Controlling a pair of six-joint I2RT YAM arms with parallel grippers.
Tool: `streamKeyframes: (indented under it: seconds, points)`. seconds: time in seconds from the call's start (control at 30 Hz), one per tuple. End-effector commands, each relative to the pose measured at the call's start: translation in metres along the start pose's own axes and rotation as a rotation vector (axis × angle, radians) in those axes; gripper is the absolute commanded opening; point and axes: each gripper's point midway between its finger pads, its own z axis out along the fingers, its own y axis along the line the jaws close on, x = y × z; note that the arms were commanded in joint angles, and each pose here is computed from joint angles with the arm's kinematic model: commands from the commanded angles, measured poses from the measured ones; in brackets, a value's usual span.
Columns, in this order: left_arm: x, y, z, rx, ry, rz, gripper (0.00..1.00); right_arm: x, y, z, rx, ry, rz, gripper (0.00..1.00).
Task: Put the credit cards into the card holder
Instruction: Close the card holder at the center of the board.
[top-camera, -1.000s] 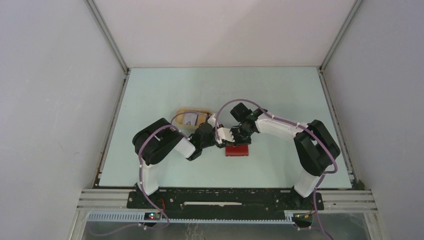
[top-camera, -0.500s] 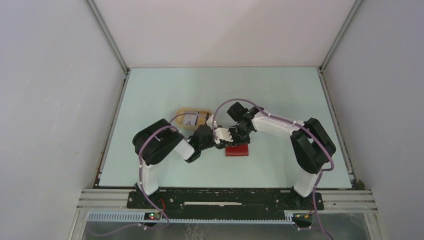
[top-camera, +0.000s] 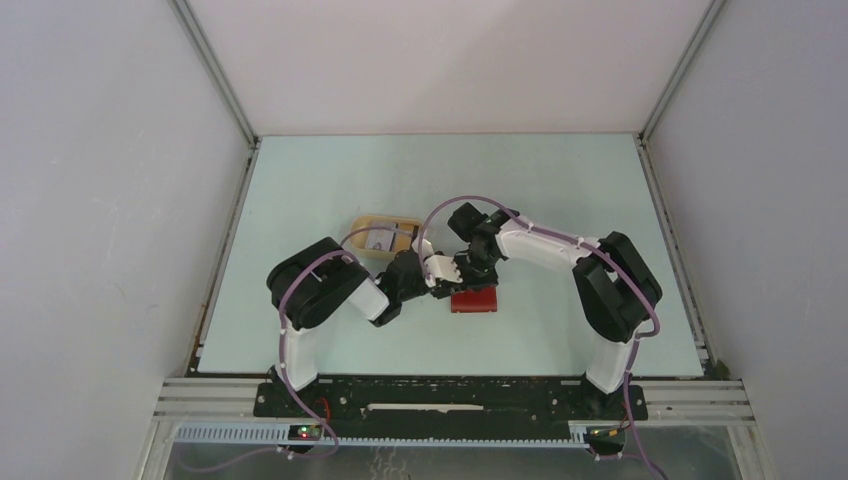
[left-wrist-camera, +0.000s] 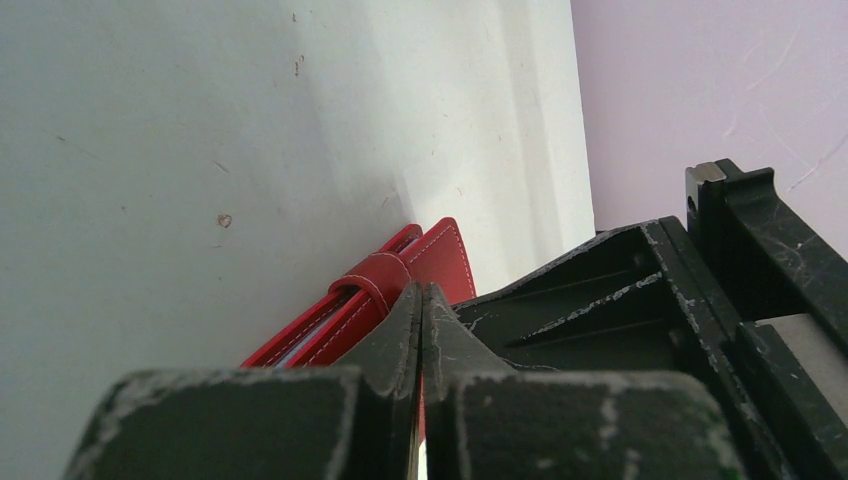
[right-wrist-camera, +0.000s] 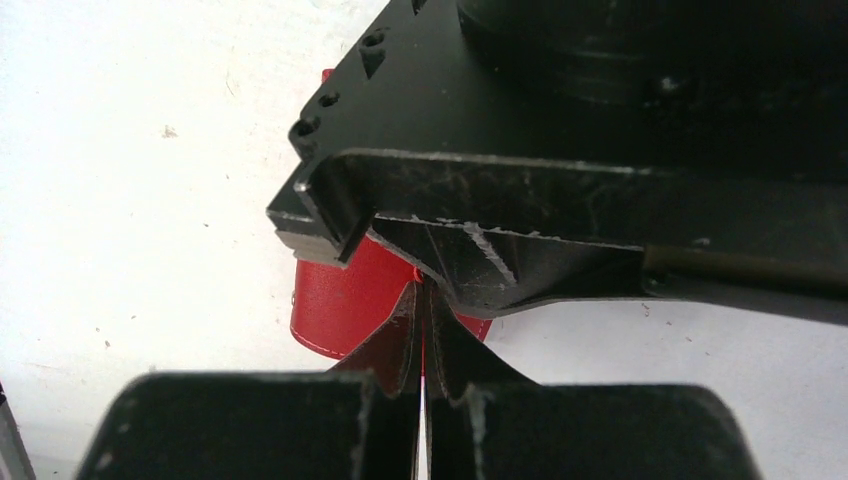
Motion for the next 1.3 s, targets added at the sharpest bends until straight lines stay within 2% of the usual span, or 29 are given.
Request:
streamKeyframes:
  seconds: [0.0, 0.7, 1.27]
  points:
    - [0.061, 0.077, -0.023, -0.262, 0.183, -0.014, 0.00, 0.010, 0.007, 0.012, -0.048, 0.070, 0.007, 0.00]
    - [0.066, 0.087, -0.029, -0.271, 0.185, -0.053, 0.00, -0.003, -0.007, 0.023, -0.016, 0.179, -0.120, 0.00]
    - [0.067, 0.094, -0.032, -0.262, 0.182, -0.091, 0.00, -0.011, 0.002, 0.045, -0.073, 0.229, -0.126, 0.00]
